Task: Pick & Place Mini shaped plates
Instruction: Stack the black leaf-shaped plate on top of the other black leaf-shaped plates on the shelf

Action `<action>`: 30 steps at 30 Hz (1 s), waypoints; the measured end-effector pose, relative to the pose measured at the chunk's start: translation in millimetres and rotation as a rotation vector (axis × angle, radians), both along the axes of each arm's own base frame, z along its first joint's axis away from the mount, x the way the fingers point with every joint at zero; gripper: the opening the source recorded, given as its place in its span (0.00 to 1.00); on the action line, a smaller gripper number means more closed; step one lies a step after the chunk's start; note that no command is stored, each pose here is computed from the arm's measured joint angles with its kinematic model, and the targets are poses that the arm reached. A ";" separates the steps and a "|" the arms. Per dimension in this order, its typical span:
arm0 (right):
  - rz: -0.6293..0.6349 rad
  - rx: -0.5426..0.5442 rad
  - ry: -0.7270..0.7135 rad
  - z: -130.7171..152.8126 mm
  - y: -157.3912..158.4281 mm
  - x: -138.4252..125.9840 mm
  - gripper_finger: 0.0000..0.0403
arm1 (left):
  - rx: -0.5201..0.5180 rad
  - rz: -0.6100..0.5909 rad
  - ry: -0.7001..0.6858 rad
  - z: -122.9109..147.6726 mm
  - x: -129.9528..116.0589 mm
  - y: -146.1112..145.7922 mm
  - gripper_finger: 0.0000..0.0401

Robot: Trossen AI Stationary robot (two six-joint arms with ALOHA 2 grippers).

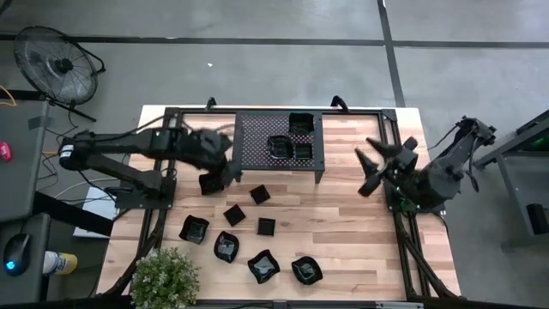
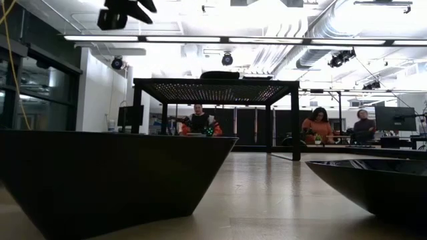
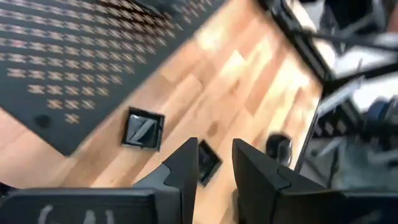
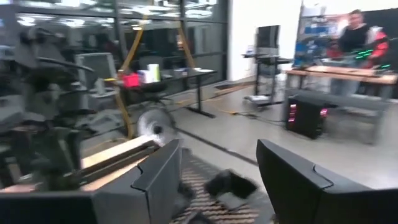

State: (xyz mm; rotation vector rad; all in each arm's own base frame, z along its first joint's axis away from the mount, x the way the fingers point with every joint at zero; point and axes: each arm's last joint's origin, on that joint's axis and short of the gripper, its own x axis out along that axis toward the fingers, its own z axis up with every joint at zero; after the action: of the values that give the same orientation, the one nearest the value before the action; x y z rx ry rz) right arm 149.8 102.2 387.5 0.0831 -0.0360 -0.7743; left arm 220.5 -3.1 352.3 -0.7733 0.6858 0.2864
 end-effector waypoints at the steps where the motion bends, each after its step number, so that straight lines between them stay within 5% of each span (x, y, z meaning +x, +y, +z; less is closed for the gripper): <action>1: 0.026 0.010 -0.009 -2.5 5.6 1.8 0.50 | 0.016 -0.025 0.002 -0.3 -0.3 -6.0 0.24; 8: 0.290 0.156 -0.064 -32.1 46.6 24.8 0.45 | 0.168 -0.134 -0.019 1.3 -5.6 -39.2 0.24; 13: 0.458 0.366 0.001 -69.7 65.0 54.8 0.41 | 0.263 -0.207 -0.055 7.4 -18.9 -53.7 0.24; 17: 0.573 0.591 0.138 -104.1 74.0 79.7 0.39 | 0.330 -0.235 -0.089 13.7 -31.8 -59.4 0.24; 23: 0.586 0.925 0.486 -149.7 76.7 88.2 0.39 | 0.384 -0.282 -0.131 16.7 -47.7 -64.3 0.24; 30: 0.569 1.145 0.705 -169.1 82.0 85.0 0.39 | 0.357 -0.279 -0.151 -1.2 -59.9 -68.8 0.24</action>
State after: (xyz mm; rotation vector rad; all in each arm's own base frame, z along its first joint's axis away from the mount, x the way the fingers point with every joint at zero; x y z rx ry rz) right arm 234.7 184.1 218.4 0.8605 1.0681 -0.1362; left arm 160.7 -71.8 351.0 -0.3485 0.5709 0.0902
